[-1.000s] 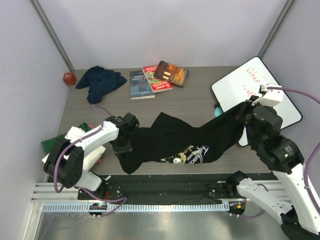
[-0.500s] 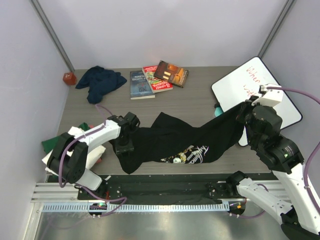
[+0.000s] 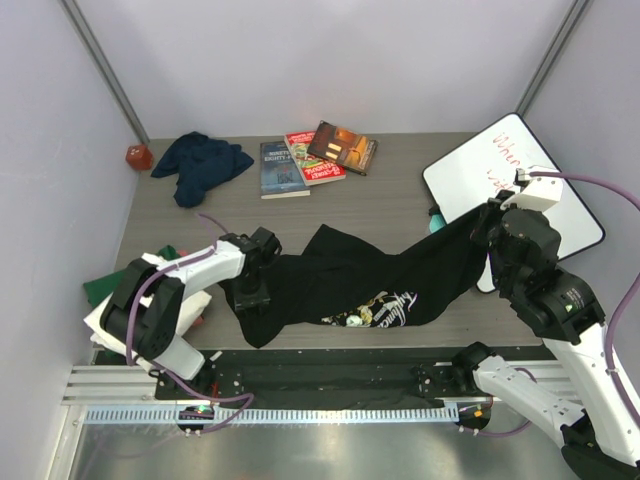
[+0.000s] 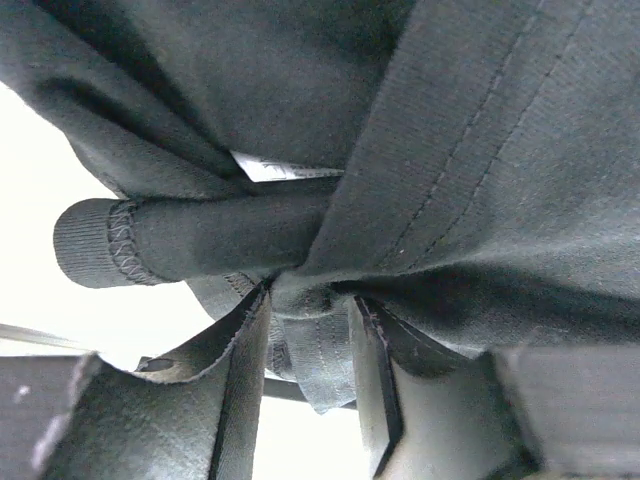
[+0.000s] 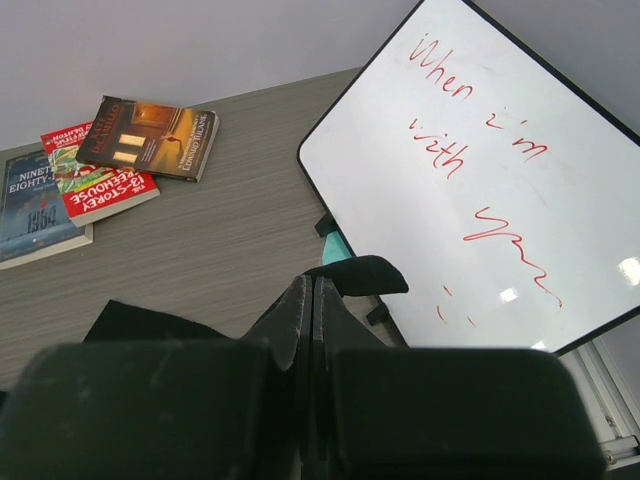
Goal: Fold and stack the t-shirts
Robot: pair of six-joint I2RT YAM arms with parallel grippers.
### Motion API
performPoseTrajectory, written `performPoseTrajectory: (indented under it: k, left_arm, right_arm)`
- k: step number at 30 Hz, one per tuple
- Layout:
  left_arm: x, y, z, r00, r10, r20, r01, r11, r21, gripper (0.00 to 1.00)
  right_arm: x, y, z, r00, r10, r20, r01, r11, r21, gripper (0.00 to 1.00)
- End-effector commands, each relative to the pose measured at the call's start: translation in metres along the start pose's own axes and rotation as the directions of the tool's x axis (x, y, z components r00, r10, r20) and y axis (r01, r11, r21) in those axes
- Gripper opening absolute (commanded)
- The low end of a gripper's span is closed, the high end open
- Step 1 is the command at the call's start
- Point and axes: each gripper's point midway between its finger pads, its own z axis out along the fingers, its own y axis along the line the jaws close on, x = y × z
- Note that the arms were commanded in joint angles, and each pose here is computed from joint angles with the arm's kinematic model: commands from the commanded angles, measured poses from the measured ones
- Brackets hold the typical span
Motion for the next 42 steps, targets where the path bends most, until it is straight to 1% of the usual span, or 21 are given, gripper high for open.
performPoseTrajectory:
  k: [1, 2, 3, 5, 6, 9, 16, 17, 18, 19, 22, 24, 26, 27, 28, 31, 36, 42]
  left_arm:
    - [-0.002, 0.000, 0.007, 1.000, 0.010, 0.004, -0.010, 1.000, 0.000, 0.36]
    - [-0.003, 0.000, 0.007, 1.000, 0.011, 0.009, -0.011, 1.000, 0.002, 0.34]
    - [-0.004, 0.000, 0.007, 1.000, 0.010, 0.012, -0.010, 1.000, -0.001, 0.28]
    - [-0.004, 0.001, 0.006, 1.000, 0.009, 0.015, -0.009, 1.000, -0.002, 0.20]
    - [-0.005, 0.000, 0.006, 1.000, 0.011, 0.017, -0.011, 1.000, -0.002, 0.13]
    - [-0.007, 0.000, 0.002, 1.000, 0.011, 0.027, -0.011, 1.000, -0.002, 0.10]
    - [-0.017, 0.005, -0.018, 0.998, 0.038, 0.056, -0.036, 0.999, -0.034, 0.11]
    - [-0.024, 0.004, -0.024, 0.996, 0.038, 0.081, -0.036, 0.999, -0.033, 0.13]
    - [-0.026, 0.005, -0.028, 0.995, 0.043, 0.087, -0.040, 0.998, -0.039, 0.19]
    - [-0.026, 0.006, -0.031, 0.995, 0.048, 0.088, -0.044, 0.998, -0.043, 0.22]
    - [-0.033, 0.004, -0.042, 0.992, 0.054, 0.112, -0.051, 0.998, -0.036, 0.23]
    - [-0.037, 0.002, -0.046, 0.991, 0.058, 0.123, -0.055, 0.998, -0.031, 0.21]
    - [-0.038, 0.001, -0.045, 0.991, 0.058, 0.123, -0.055, 0.998, -0.031, 0.15]
    - [-0.036, 0.001, -0.043, 0.991, 0.060, 0.116, -0.056, 0.998, -0.032, 0.06]
    - [-0.035, 0.001, -0.041, 0.992, 0.060, 0.111, -0.057, 0.998, -0.030, 0.00]
    - [-0.033, -0.001, -0.039, 0.993, 0.058, 0.103, -0.056, 0.998, -0.018, 0.00]
    - [-0.036, -0.001, -0.044, 0.991, 0.059, 0.122, -0.058, 0.998, -0.011, 0.00]
    - [-0.047, -0.002, -0.061, 0.984, 0.055, 0.171, -0.057, 0.998, 0.010, 0.00]
  right_arm:
    - [-0.014, -0.001, 0.000, 0.998, 0.028, 0.047, -0.029, 1.000, 0.011, 0.01]
    - [-0.014, -0.001, 0.000, 0.999, 0.028, 0.047, -0.029, 1.000, 0.011, 0.01]
    - [-0.015, -0.001, 0.000, 0.998, 0.030, 0.048, -0.030, 0.999, 0.011, 0.01]
    - [-0.015, 0.000, 0.000, 0.998, 0.029, 0.048, -0.030, 0.999, 0.011, 0.01]
    - [-0.014, 0.000, 0.000, 0.999, 0.027, 0.045, -0.028, 1.000, 0.010, 0.01]
    - [-0.014, 0.000, 0.001, 0.999, 0.029, 0.043, -0.030, 1.000, 0.007, 0.01]
    - [-0.013, 0.002, 0.001, 0.999, 0.031, 0.041, -0.032, 1.000, 0.001, 0.01]
    - [-0.014, 0.002, 0.001, 0.999, 0.032, 0.043, -0.032, 0.999, 0.002, 0.01]
    - [-0.013, 0.002, 0.001, 0.999, 0.030, 0.041, -0.030, 1.000, 0.002, 0.01]
    - [-0.013, 0.002, 0.001, 0.999, 0.030, 0.041, -0.030, 1.000, 0.003, 0.01]
    - [-0.013, 0.002, 0.001, 0.999, 0.033, 0.041, -0.033, 0.999, 0.001, 0.01]
    - [-0.013, 0.002, 0.001, 0.999, 0.031, 0.041, -0.032, 1.000, 0.001, 0.01]
    - [-0.014, 0.002, 0.001, 0.999, 0.033, 0.042, -0.033, 0.999, -0.001, 0.01]
    - [-0.014, 0.002, 0.001, 0.998, 0.034, 0.044, -0.035, 0.999, 0.002, 0.01]
    - [-0.014, 0.001, 0.000, 0.998, 0.033, 0.044, -0.033, 0.999, 0.000, 0.01]
    - [-0.014, 0.000, 0.000, 0.998, 0.033, 0.046, -0.033, 0.999, 0.005, 0.01]
    - [-0.012, 0.002, 0.001, 0.999, 0.032, 0.041, -0.032, 0.999, 0.000, 0.01]
    - [-0.010, 0.003, 0.003, 0.999, 0.025, 0.035, -0.025, 1.000, 0.000, 0.01]
